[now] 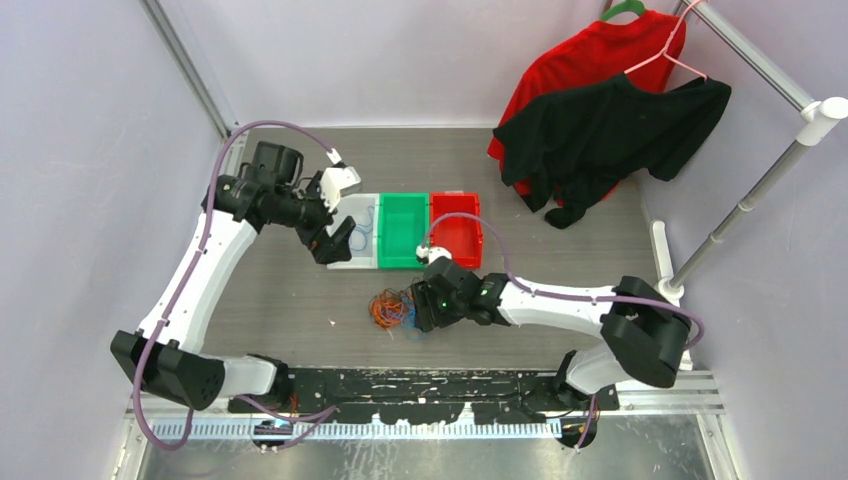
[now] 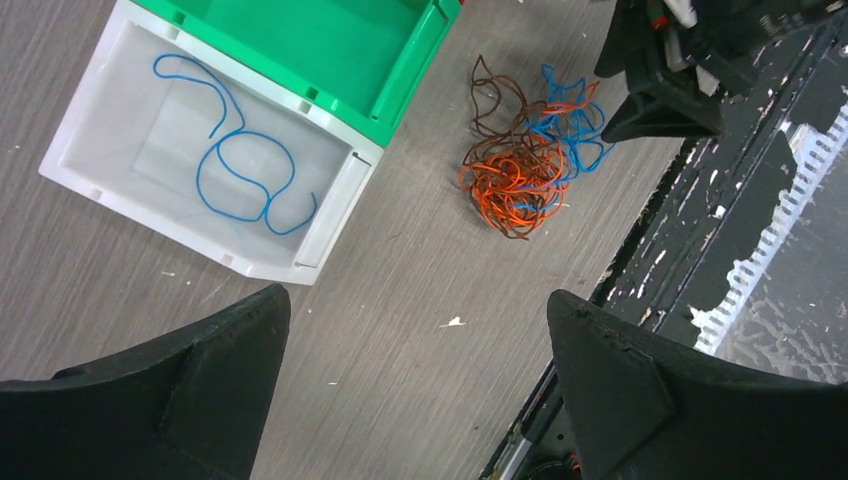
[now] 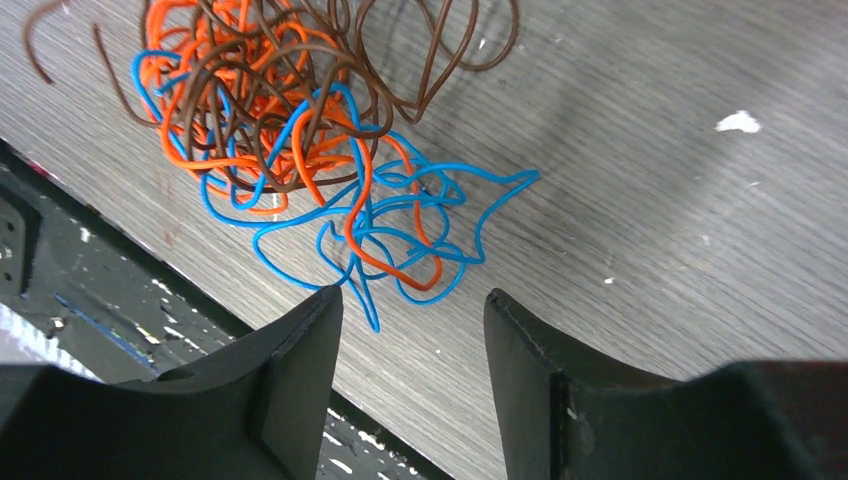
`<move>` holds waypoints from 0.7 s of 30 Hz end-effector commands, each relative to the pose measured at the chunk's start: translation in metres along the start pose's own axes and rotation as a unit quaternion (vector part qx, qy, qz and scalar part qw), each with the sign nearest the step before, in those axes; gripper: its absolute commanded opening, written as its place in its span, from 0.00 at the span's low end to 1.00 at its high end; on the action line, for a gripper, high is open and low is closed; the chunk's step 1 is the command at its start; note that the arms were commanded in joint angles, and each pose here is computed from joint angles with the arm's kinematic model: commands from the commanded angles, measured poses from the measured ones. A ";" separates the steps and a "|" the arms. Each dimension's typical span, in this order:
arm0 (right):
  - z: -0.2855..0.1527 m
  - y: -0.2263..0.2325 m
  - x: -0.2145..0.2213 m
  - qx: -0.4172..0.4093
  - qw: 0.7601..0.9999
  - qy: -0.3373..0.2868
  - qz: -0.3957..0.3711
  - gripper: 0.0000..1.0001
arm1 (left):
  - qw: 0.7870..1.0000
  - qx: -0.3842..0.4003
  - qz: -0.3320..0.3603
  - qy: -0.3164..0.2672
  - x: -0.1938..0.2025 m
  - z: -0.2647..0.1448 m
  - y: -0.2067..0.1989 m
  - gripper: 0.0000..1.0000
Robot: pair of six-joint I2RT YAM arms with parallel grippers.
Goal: Untangle the cables
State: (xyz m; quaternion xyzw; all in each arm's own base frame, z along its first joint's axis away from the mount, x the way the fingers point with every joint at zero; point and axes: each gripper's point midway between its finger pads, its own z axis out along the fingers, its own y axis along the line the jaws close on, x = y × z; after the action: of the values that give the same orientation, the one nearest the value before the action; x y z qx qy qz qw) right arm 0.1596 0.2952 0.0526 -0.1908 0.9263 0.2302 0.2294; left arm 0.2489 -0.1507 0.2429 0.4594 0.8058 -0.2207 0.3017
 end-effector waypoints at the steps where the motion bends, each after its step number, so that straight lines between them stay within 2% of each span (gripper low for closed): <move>1: 0.015 0.013 0.004 -0.009 1.000 -0.006 -0.017 0.58 | 1.000 0.013 0.009 -0.014 -0.004 -0.009 -0.012 1.00; 6: 0.023 0.010 0.006 0.009 1.000 -0.010 -0.015 0.42 | 1.000 0.011 0.008 -0.014 -0.005 -0.011 -0.012 0.99; 12: -0.010 0.007 -0.012 0.019 0.999 -0.049 -0.015 0.03 | 1.000 0.001 0.017 -0.022 -0.008 -0.023 -0.017 1.00; 21: -0.094 0.031 -0.054 -0.027 0.992 -0.118 -0.018 0.01 | 0.999 0.015 0.018 -0.032 -0.011 -0.035 -0.032 1.00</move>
State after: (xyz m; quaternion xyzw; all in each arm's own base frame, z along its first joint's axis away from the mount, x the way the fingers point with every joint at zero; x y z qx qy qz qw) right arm 0.1516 0.2849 0.1146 -0.1876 0.9016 0.2516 0.2978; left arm 0.2287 -0.1463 0.2560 0.4601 0.8035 -0.2251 0.3035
